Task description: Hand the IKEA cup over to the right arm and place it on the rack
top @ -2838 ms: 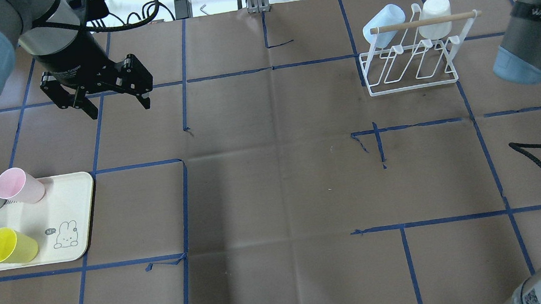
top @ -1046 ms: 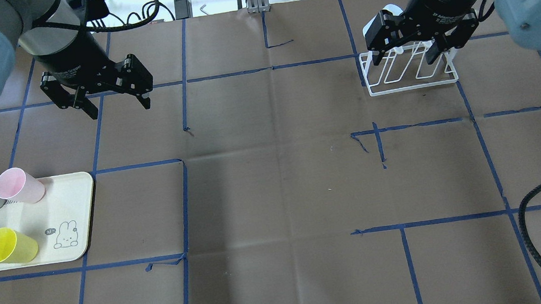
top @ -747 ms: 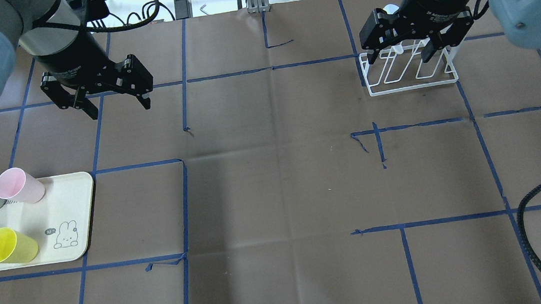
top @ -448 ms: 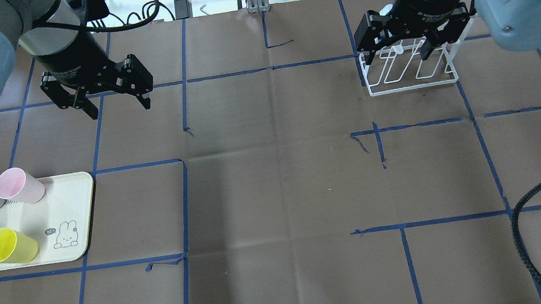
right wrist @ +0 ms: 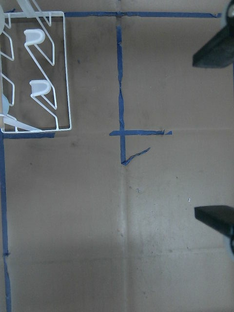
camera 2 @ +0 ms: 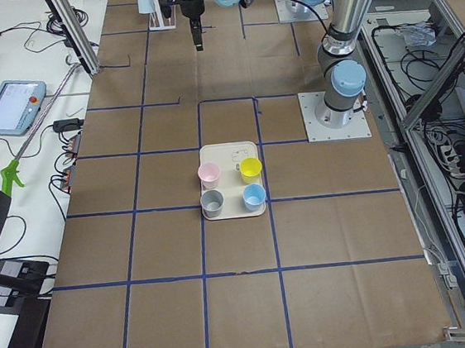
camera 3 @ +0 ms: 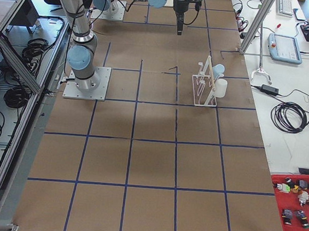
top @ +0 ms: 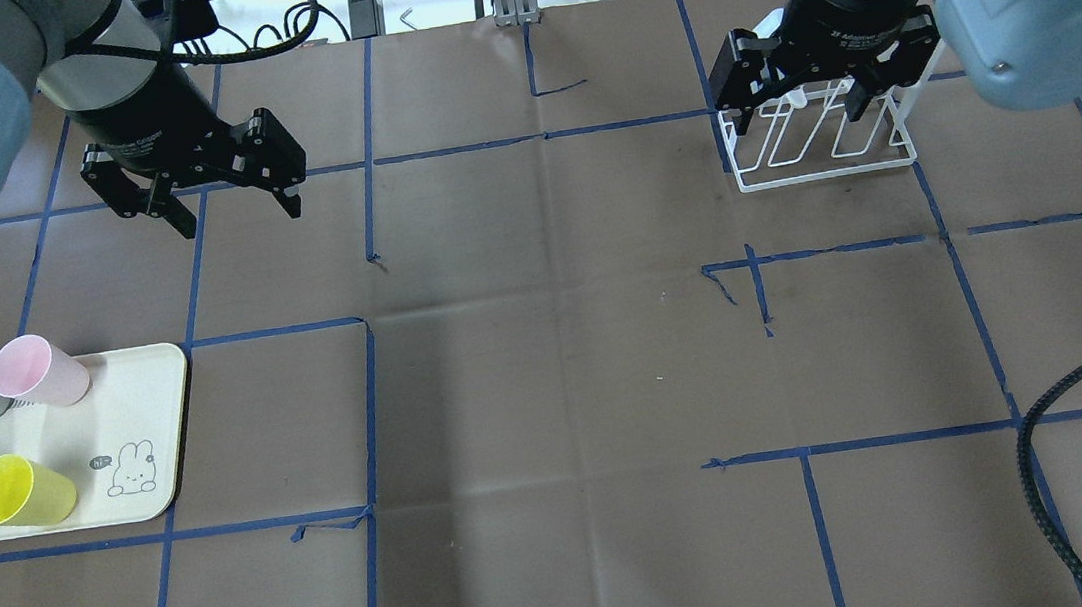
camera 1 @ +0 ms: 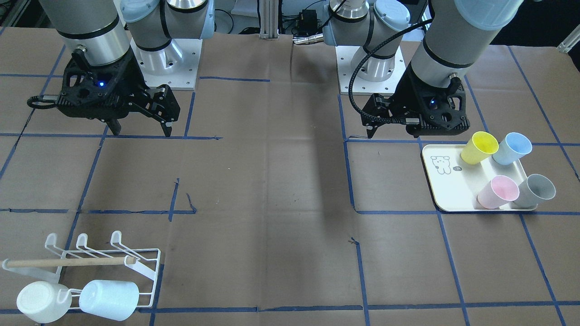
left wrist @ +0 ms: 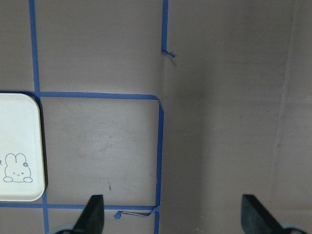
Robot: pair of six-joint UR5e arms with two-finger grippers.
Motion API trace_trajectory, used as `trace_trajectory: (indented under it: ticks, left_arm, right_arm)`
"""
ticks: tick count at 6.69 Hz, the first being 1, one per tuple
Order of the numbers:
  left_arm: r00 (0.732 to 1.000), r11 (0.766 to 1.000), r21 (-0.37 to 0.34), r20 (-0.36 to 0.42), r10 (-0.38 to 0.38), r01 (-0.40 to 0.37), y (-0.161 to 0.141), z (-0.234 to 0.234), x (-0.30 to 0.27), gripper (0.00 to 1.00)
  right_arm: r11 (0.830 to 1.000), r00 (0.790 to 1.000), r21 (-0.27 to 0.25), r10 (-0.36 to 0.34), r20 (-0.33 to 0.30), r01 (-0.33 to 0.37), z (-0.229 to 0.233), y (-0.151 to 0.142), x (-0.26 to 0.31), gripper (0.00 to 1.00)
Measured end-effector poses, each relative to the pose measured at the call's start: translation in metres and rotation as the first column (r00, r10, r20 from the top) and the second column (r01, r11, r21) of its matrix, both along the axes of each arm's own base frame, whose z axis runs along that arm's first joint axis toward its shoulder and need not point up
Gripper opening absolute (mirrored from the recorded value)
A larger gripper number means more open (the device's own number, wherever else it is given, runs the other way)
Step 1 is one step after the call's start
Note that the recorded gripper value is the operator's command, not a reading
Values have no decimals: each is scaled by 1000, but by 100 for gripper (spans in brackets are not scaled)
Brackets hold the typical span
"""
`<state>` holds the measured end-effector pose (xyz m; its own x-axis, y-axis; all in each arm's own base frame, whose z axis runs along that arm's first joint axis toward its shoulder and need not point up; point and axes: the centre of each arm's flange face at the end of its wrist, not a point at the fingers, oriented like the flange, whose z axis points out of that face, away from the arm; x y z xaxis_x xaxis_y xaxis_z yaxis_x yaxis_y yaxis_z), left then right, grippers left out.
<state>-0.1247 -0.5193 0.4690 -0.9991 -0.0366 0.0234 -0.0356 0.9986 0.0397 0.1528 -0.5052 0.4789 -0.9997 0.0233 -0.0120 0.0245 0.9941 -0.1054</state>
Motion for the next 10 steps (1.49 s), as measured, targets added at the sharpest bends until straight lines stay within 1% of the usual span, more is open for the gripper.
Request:
trace_trajectory:
  ticks: [5,10]
  left_arm:
    - [1000,1000,0,0,-1,1,0,0,0,100]
    - [1000,1000,0,0,-1,1,0,0,0,100]
  right_arm:
    - [1000,1000,10,3,1,-3,-5,-1,0,100]
    - [1000,1000,8,4,4,-4,-5,-2,1,100]
